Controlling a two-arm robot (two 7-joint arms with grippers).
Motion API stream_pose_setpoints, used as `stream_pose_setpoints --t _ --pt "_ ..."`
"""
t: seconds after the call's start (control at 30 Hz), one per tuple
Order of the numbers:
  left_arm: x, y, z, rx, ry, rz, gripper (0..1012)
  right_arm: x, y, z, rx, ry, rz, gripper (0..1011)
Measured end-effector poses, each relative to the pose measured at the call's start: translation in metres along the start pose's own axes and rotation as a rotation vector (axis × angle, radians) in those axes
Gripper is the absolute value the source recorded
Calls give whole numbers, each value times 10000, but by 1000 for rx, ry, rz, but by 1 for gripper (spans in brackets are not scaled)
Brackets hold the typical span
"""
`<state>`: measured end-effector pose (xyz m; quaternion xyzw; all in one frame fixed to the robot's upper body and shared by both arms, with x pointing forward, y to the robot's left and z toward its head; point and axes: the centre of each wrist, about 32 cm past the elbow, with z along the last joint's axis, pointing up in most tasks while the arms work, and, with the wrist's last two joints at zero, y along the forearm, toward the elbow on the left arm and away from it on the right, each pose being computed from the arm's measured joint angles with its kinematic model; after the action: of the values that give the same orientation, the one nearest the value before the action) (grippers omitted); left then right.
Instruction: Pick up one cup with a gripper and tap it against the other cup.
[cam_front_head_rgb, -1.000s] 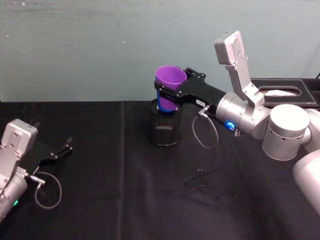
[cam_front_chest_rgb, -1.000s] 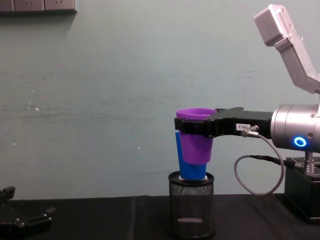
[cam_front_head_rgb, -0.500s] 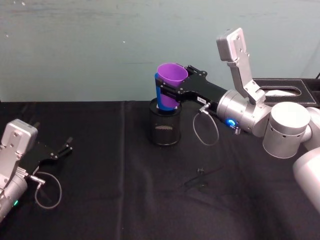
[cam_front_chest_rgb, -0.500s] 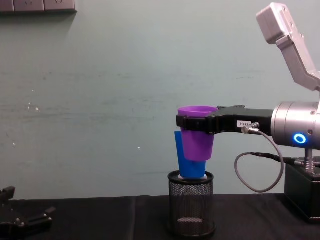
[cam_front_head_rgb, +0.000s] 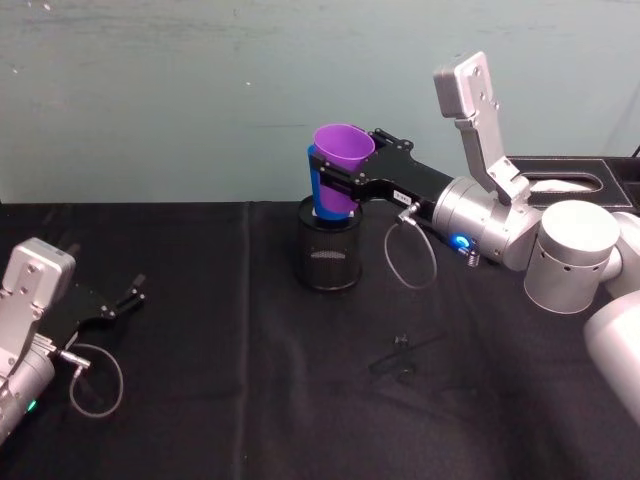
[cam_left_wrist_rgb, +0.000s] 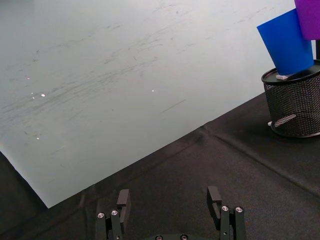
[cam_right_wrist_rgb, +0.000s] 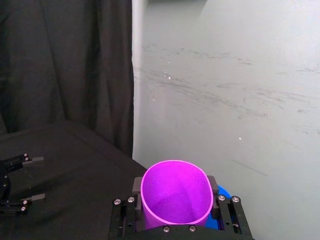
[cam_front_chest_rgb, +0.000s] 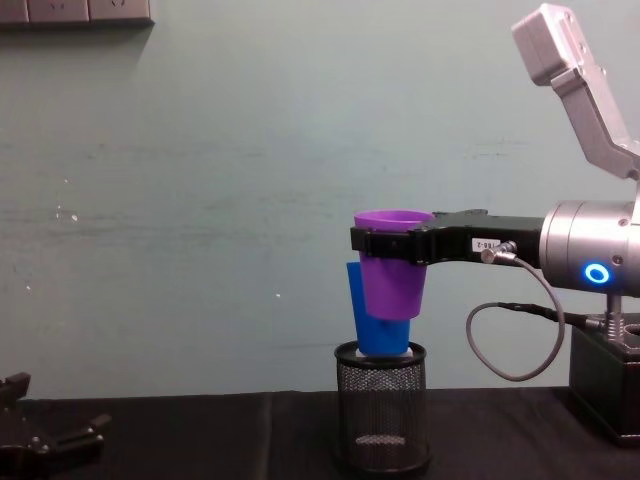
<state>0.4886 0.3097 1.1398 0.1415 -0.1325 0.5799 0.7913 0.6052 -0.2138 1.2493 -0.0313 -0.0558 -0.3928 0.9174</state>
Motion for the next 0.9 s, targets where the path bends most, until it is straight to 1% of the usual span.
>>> stream_pose_setpoints --t 0.9 --pt "0 0 0 0 0 0 1000 -5 -6 -4 -1 -2 1 736"
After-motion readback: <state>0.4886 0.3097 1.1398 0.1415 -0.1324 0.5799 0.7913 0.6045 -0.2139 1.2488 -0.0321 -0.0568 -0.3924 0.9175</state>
